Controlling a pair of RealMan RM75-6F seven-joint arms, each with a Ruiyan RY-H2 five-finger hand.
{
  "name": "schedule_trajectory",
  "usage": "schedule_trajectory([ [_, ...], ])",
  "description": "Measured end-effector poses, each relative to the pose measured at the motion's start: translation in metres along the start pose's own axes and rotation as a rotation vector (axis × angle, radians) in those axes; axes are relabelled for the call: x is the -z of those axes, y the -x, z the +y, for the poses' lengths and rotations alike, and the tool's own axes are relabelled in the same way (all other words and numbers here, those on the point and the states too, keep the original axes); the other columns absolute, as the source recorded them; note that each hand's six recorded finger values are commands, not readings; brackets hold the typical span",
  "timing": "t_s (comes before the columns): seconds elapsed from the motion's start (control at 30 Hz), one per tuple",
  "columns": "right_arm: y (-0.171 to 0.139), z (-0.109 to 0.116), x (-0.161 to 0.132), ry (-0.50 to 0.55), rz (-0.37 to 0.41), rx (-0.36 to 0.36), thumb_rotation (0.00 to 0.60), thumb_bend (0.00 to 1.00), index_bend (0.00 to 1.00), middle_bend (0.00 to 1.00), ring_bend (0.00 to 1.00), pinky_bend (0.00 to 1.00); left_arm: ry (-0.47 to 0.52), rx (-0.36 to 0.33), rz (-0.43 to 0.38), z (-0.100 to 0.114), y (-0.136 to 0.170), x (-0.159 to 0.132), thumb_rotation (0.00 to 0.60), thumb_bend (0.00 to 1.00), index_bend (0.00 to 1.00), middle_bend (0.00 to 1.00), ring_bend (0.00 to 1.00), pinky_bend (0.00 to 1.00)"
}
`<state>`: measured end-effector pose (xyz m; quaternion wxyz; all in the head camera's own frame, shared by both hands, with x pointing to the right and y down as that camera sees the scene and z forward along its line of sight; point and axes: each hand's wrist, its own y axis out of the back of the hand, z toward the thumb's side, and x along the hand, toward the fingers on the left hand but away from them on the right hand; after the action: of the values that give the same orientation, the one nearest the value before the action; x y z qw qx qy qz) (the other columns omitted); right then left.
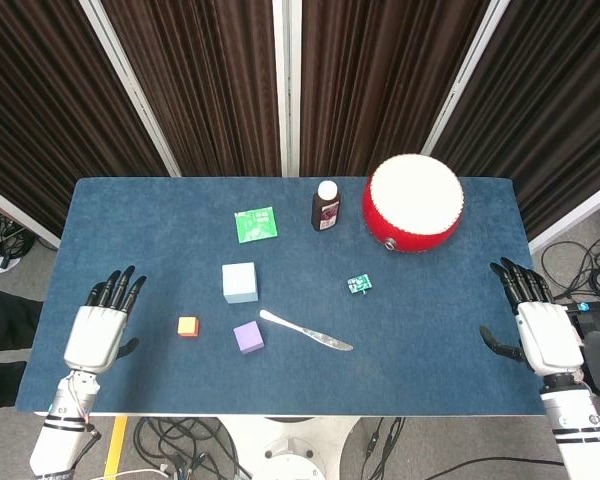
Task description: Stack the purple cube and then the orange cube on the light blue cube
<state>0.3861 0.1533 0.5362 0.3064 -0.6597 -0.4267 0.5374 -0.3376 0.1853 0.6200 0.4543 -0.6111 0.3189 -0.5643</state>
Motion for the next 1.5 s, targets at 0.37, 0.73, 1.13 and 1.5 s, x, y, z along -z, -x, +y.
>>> schedule_trajectory([
  [0.37, 0.002, -0.002, -0.001, -0.003, -0.003, -0.004, 0.6, 0.22, 0.0, 0.0, 0.0, 0.0, 0.167, 0.036, -0.059, 0.003, 0.012, -0.019, 0.6, 0.09, 0.14, 0.2, 0.13, 0.24],
  [0.73, 0.0, -0.001, 0.0, 0.012, 0.006, -0.011, 0.6, 0.22, 0.0, 0.0, 0.0, 0.0, 0.219, 0.177, -0.216, -0.001, 0.032, -0.087, 0.6, 0.1, 0.16, 0.26, 0.19, 0.29],
  [1.13, 0.001, 0.003, 0.003, 0.022, -0.004, 0.0, 0.6, 0.22, 0.0, 0.0, 0.0, 0.0, 0.249, 0.133, -0.271, -0.01, -0.001, -0.127, 0.6, 0.13, 0.16, 0.29, 0.19, 0.29],
  [1.5, 0.002, 0.007, 0.008, 0.036, -0.017, 0.012, 0.6, 0.22, 0.0, 0.0, 0.0, 0.0, 0.319, 0.18, -0.241, -0.031, -0.016, -0.156, 0.6, 0.18, 0.21, 0.33, 0.23, 0.32],
])
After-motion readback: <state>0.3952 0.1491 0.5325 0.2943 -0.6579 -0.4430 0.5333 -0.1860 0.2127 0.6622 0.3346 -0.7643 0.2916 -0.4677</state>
